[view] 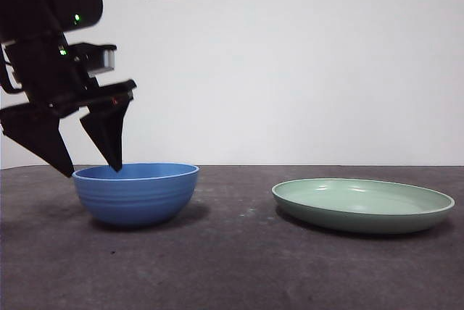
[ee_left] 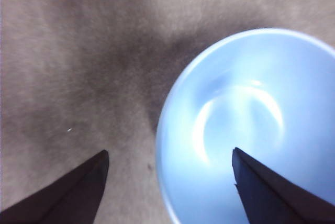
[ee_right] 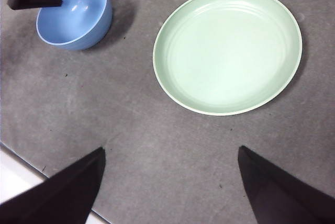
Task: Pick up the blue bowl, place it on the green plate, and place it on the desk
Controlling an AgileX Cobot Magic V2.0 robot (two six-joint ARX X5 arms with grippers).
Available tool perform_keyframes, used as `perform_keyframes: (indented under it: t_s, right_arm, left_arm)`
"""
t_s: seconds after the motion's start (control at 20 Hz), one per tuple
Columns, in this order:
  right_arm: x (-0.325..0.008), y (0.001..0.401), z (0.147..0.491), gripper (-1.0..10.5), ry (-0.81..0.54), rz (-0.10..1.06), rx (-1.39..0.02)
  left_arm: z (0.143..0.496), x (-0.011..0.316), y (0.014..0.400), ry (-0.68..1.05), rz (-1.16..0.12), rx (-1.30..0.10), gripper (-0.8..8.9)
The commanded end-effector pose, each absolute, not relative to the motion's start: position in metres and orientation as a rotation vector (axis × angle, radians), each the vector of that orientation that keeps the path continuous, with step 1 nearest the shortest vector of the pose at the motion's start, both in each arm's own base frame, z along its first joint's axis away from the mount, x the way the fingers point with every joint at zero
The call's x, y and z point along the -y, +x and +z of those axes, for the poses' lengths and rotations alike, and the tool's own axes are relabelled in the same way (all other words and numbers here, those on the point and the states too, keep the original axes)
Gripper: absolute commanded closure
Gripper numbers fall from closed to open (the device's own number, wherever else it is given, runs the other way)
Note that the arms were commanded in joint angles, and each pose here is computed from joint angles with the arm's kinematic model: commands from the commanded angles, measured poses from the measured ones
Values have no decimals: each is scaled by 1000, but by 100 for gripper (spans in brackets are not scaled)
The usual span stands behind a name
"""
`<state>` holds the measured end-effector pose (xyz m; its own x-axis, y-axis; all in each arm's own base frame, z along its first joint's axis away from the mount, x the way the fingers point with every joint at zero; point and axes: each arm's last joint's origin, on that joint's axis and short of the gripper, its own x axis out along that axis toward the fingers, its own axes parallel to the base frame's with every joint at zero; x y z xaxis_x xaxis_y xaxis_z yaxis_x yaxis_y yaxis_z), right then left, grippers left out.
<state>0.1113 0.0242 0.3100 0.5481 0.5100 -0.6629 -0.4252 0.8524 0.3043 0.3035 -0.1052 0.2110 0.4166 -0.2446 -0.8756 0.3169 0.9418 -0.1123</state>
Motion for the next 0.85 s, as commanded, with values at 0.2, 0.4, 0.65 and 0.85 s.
perform_keyframes:
  t_s: [0.2, 0.4, 0.65, 0.85]
  right_arm:
    - [-25, 112, 315, 539, 103, 562, -797]
    - [-25, 112, 315, 539, 103, 562, -797]
    - [-25, 112, 315, 539, 103, 562, -797]
    - [-25, 112, 315, 539, 103, 562, -797]
  left_arm:
    - [201, 110, 313, 84, -350, -1104, 524]
    - [198, 110, 313, 86, -348, -1122, 684]
    - [199, 111, 314, 67, -339, -1110, 804]
    - [205, 112, 315, 60, -341, -1089, 804]
